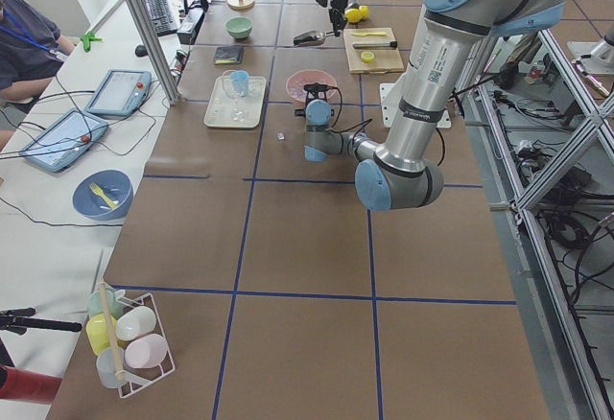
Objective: Put ice in cup with scoop
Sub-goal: 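Lift the scoop with the right gripper and carry it to the bowl, then dig the scoop into the ice cubes with the right gripper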
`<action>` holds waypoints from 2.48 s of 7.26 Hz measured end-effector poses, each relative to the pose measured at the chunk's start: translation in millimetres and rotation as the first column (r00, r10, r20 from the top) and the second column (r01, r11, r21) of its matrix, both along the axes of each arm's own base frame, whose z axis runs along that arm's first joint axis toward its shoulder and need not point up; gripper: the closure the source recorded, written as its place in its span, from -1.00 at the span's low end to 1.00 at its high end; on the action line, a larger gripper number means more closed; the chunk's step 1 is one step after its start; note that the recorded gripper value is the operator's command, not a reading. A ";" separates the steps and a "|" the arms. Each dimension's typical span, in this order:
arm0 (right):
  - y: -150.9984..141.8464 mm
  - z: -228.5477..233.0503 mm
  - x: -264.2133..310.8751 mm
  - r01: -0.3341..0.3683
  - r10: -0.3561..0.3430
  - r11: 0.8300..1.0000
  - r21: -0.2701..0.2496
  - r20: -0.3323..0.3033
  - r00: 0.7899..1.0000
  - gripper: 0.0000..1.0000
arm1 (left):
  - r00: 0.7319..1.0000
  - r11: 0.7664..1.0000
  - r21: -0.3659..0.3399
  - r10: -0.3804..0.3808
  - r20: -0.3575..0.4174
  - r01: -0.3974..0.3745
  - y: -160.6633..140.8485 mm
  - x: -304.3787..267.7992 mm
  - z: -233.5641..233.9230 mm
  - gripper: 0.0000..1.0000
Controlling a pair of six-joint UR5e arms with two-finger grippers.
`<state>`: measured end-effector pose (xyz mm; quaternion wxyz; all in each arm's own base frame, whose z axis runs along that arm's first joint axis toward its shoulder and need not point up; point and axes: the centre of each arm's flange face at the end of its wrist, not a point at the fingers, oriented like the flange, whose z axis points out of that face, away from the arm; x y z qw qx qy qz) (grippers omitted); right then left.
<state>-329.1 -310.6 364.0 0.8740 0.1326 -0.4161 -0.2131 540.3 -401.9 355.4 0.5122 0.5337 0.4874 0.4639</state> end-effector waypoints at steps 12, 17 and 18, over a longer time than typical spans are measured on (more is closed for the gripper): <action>-4.3 -189.9 -86.0 0.391 -0.325 0.918 0.070 -0.435 0.840 1.00 | 1.000 1.000 -0.004 0.000 0.008 0.000 -0.7 1.1 4.6 -0.99; -21.3 -224.0 -127.4 0.410 -0.380 0.910 -0.067 -0.531 0.757 1.00 | 1.000 1.000 -0.004 0.000 0.008 0.000 -1.0 1.8 4.4 -0.99; -22.4 -224.7 -135.2 0.415 -0.388 0.907 -0.078 -0.538 0.748 1.00 | 1.000 1.000 -0.004 0.000 0.007 0.000 -1.1 1.8 3.9 -0.99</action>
